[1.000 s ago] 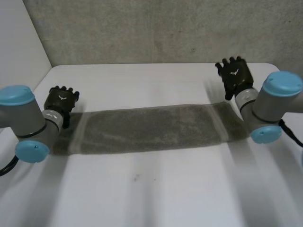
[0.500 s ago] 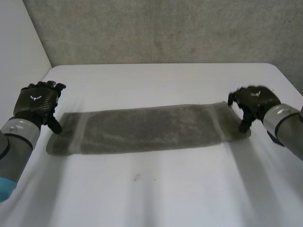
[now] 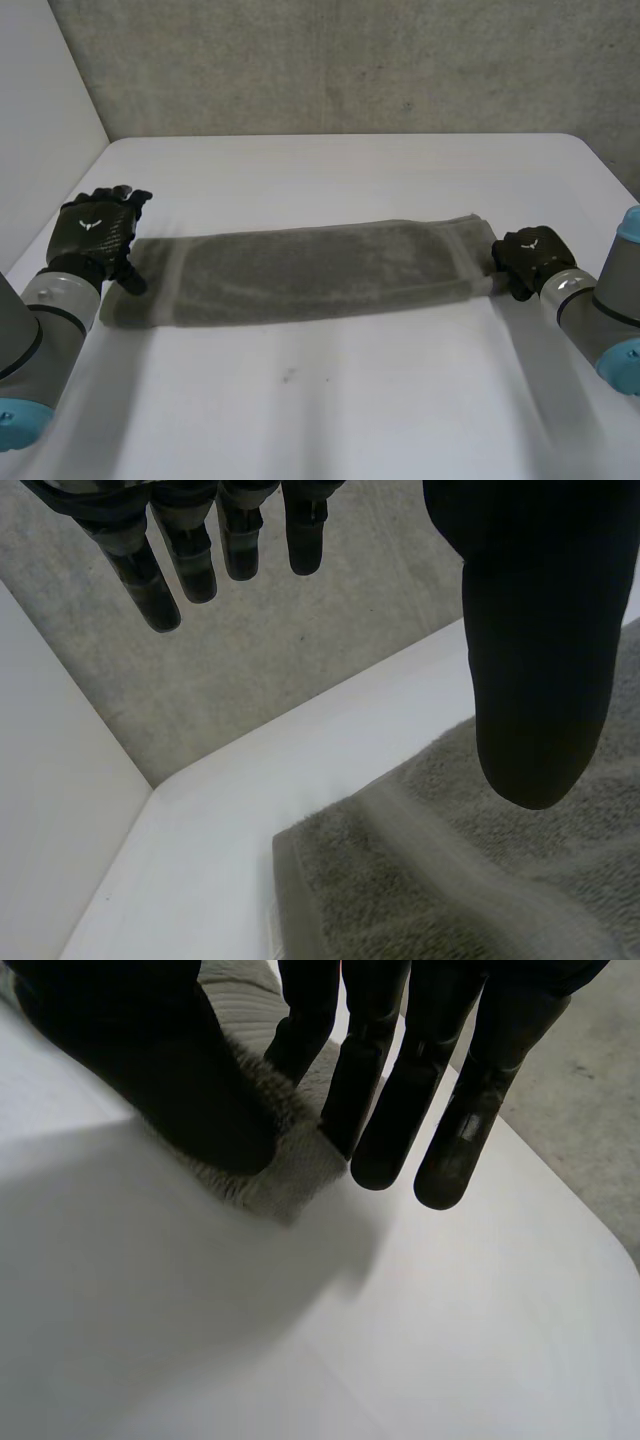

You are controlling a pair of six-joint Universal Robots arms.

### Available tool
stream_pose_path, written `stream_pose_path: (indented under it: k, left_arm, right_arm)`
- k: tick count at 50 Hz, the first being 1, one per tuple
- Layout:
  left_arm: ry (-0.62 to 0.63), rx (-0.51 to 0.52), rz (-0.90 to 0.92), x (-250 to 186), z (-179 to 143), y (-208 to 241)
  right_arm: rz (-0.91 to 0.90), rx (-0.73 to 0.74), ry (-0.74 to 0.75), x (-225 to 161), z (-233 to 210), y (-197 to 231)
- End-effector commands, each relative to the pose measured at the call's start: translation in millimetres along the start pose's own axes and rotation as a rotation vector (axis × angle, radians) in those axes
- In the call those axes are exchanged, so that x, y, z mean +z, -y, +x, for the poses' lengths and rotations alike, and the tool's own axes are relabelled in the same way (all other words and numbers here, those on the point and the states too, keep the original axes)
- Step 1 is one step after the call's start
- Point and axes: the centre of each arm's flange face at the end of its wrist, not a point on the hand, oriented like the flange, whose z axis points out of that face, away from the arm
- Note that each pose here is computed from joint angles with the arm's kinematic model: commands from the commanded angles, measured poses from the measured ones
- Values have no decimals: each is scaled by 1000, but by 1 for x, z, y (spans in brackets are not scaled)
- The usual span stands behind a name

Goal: Fold the towel.

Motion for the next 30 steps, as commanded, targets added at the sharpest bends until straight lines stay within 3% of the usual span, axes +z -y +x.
stream_pose_path:
  k: [1,6,13,21,25,27,28,30]
  left_arm:
    - [-1,0,-4,0,0,-1]
    - [-2,-2,-6,0,0,-2]
    - [-5,-2,-13,-2,1,-4]
    - [-5,-1,-13,-3,1,-4]
    - [-5,-1,-13,-3,1,-4]
    - [-7,-2,-11,-4,2,-3]
    - [-7,-2,-11,-4,2,-3]
    - [-10,-1,-10,-4,3,-3]
  right_arm:
    - [20,7,-100,8,29,1]
    - [-10,29,-156,7,51,-6]
    - [-166,86,-261,-8,119,-33]
    - [-118,82,-344,-15,161,-15]
    - [-23,69,-312,-17,146,19]
    - [126,68,-232,-19,107,69]
    - [126,68,-232,-19,107,69]
    - [235,73,-125,-22,58,105]
